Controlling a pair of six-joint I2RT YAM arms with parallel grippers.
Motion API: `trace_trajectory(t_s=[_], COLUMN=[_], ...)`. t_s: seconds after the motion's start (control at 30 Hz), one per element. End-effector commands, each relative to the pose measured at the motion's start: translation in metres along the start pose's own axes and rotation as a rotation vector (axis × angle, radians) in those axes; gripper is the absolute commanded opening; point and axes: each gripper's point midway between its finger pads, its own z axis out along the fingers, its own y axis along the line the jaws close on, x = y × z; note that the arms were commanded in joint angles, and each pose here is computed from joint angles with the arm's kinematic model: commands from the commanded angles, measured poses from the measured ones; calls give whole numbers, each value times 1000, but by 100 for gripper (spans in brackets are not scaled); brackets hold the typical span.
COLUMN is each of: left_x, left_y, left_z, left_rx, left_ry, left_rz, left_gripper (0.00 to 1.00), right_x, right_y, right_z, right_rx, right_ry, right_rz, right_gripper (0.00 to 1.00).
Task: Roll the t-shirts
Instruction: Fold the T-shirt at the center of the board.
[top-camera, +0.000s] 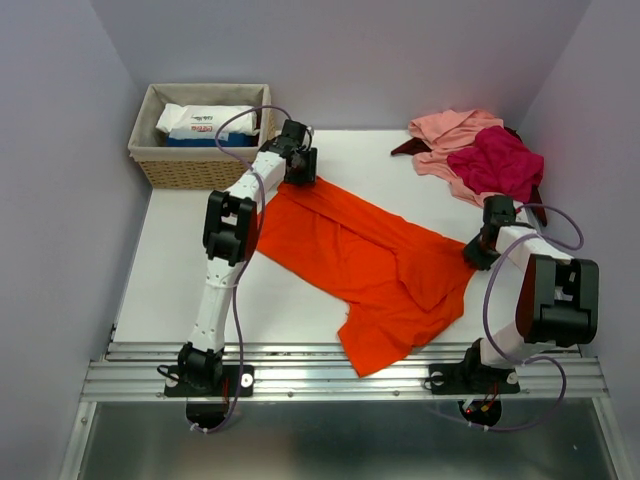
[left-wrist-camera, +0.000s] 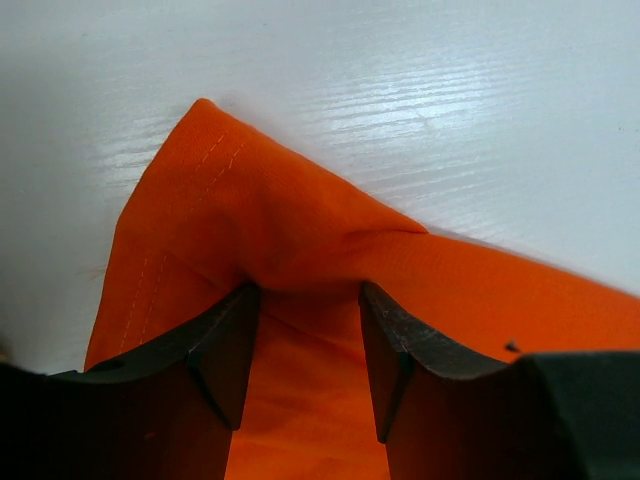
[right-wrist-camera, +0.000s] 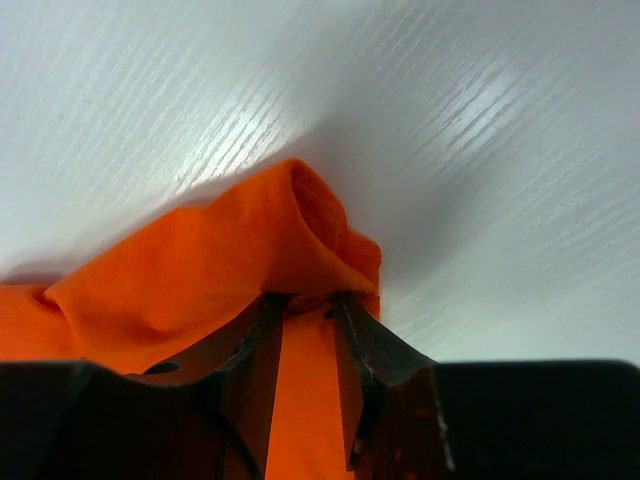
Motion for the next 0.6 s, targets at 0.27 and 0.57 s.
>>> trace_trajectory(t_s=[0.27, 0.57], left_x=[-12, -31], left_y=[4, -15], left_z=[24, 42], left_rx=[51, 147], left_ry=[-38, -105], left_rz=[-64, -93], left_gripper=[57, 57], right_x=[-40, -68], right_y=[-21, -11], right_z=[36, 62], right_rx=[190, 223], right_ry=[-108, -138], right_rz=[74, 100], right_gripper=[33, 33])
